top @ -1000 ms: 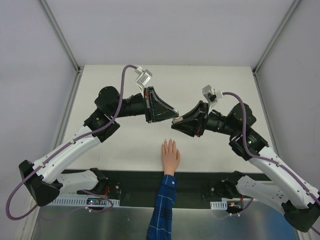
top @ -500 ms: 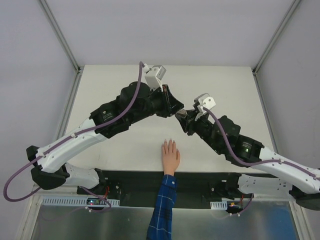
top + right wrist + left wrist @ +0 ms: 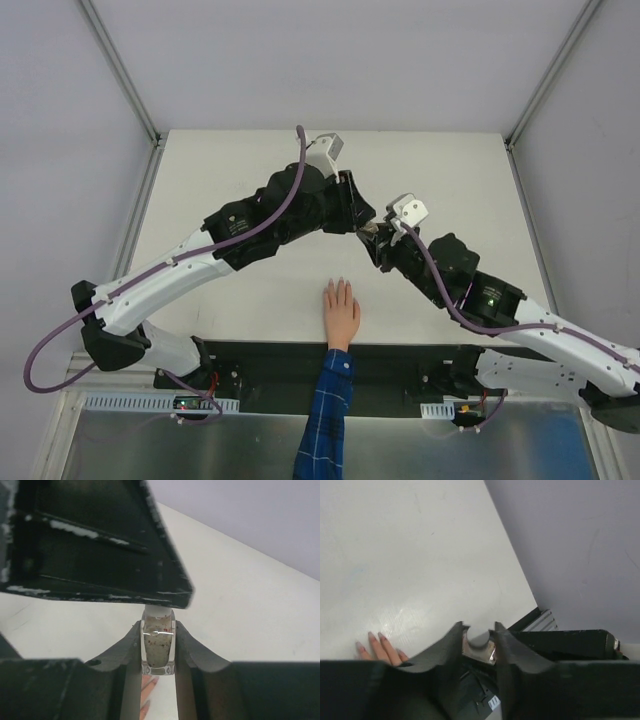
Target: Paint the nails
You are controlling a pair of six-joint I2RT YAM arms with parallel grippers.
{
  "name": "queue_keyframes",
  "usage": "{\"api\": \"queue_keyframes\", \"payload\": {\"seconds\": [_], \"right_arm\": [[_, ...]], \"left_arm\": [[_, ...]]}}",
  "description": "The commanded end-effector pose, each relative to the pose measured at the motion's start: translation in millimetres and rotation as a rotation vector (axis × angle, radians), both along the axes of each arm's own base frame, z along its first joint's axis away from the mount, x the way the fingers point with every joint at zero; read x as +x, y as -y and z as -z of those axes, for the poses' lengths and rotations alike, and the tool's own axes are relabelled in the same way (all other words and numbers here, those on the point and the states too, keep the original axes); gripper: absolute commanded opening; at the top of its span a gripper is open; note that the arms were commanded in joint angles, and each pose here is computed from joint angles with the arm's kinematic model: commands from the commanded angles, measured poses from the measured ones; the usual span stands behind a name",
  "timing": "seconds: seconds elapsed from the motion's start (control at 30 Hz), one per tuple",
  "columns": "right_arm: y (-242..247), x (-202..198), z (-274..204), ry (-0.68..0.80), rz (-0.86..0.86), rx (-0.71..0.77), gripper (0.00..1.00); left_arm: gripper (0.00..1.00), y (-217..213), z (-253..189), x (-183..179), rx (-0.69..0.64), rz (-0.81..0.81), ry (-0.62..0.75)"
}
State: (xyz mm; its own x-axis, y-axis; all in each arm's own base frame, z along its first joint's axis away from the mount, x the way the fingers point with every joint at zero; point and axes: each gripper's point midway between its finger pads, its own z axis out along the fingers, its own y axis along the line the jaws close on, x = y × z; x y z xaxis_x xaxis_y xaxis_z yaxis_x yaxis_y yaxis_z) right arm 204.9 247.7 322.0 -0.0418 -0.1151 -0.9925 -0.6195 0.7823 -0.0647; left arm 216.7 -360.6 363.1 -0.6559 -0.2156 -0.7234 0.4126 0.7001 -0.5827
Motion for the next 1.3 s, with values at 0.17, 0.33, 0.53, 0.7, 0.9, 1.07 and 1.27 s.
{"api": "queue_keyframes", "payload": {"seconds": [0.17,0.33,0.53,0.7,0.9,1.07,1.27], "right_arm": [[-24.3,-47.1,-20.1,-0.072,-0.419,0.173,0.0],[-28.7,-65.9,-28.1,-0.123,-0.571,0.221,0.0],[-34.0,-89.2,-47.3,-0.197,-0.781,0.326,0.0],[-34.7,-86.8,-55.4,-0.206,-0.798,0.367,0.0],[-32.6,-79.2,-56.4,-0.207,-0.774,0.384,0.0],[-31.8,-77.1,-59.5,-0.2,-0.765,0.397,0.0],[-32.9,-72.0,-54.7,-0.211,-0.751,0.392,0.0]], "left_arm": [[0.87,-22.0,-38.2,-17.0,-0.206,0.193,0.217],[0.93,-33.7,-50.6,-40.2,-0.37,0.406,0.26],[0.83,-39.5,-62.6,-71.8,-0.456,0.657,0.368],[0.84,-37.9,-63.1,-80.7,-0.466,0.721,0.377],[0.7,-36.7,-67.5,-90.8,-0.488,0.796,0.388],[0.64,-33.7,-64.3,-90.4,-0.487,0.813,0.366],[0.5,-32.2,-67.2,-88.4,-0.482,0.811,0.371]]}}
